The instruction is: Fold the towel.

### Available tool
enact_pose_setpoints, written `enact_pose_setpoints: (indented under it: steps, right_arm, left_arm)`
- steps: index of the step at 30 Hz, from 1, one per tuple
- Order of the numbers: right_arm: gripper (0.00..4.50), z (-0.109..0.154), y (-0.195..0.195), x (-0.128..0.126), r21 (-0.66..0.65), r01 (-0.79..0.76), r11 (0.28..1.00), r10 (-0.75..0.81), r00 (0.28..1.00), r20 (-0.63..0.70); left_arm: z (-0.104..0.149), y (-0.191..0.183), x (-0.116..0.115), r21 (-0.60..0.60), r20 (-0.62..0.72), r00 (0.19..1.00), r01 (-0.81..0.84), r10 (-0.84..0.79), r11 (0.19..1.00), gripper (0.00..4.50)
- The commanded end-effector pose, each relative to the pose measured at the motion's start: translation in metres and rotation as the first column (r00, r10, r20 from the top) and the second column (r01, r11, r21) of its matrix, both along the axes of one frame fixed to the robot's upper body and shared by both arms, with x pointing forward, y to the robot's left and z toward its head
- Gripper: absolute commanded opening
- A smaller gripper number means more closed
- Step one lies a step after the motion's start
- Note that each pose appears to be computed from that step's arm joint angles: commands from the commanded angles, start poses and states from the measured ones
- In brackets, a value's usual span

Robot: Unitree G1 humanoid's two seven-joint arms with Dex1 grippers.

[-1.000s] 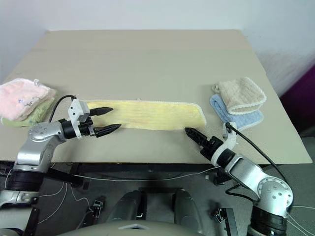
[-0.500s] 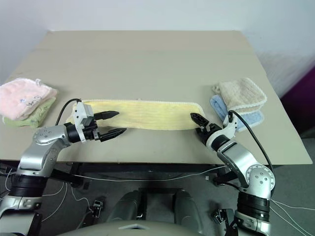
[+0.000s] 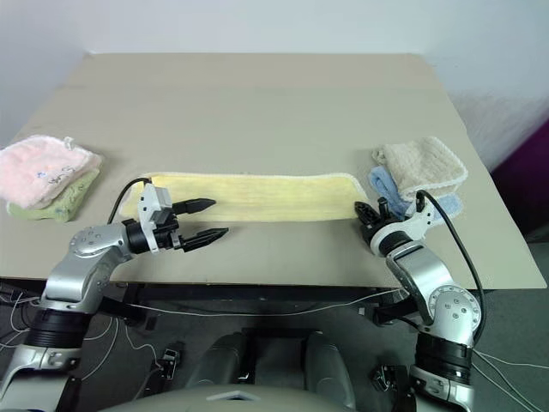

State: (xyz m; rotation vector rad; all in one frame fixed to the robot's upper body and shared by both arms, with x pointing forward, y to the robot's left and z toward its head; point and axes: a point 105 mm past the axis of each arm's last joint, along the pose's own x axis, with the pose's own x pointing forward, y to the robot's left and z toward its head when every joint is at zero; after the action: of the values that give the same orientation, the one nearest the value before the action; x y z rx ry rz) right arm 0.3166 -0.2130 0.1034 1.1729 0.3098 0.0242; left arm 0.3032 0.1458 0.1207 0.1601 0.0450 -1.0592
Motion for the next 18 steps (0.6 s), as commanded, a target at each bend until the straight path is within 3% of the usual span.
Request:
enact_pose_setpoints:
  steps: [1, 6, 9, 11, 14, 18]
  right_arm:
    - [0.02, 0.016, -0.027, -0.003, -0.046, 0.076, 0.996, -0.073, 0.996, 0.058]
    - [0.02, 0.051, -0.037, -0.002, -0.124, 0.073, 0.99, -0.052, 0.986, 0.16]
    - [0.02, 0.073, 0.001, 0.001, -0.32, -0.08, 0.944, 0.155, 0.964, 0.216]
    - [0.02, 0.077, 0.028, 0.0, -0.44, -0.184, 0.879, 0.296, 0.933, 0.202]
    - [0.02, 0.077, 0.072, -0.006, -0.604, -0.332, 0.724, 0.516, 0.843, 0.155]
    - [0.02, 0.072, 0.108, -0.004, -0.72, -0.414, 0.558, 0.67, 0.737, 0.095]
  left_arm:
    - [0.011, -0.003, 0.002, -0.007, 0.051, 0.999, 0.011, -0.011, 1.0, 4.01]
    - [0.009, -0.005, 0.004, -0.013, 0.052, 0.999, 0.011, -0.01, 1.0, 4.01]
    - [0.008, -0.009, 0.004, -0.013, 0.054, 0.998, 0.019, -0.018, 1.0, 4.01]
    - [0.008, -0.01, 0.005, -0.017, 0.057, 0.998, 0.019, -0.018, 1.0, 4.01]
    - [0.009, -0.012, 0.006, -0.025, 0.062, 0.998, 0.013, -0.012, 1.0, 4.01]
    - [0.008, -0.014, 0.006, -0.033, 0.064, 0.998, 0.01, -0.008, 0.999, 4.01]
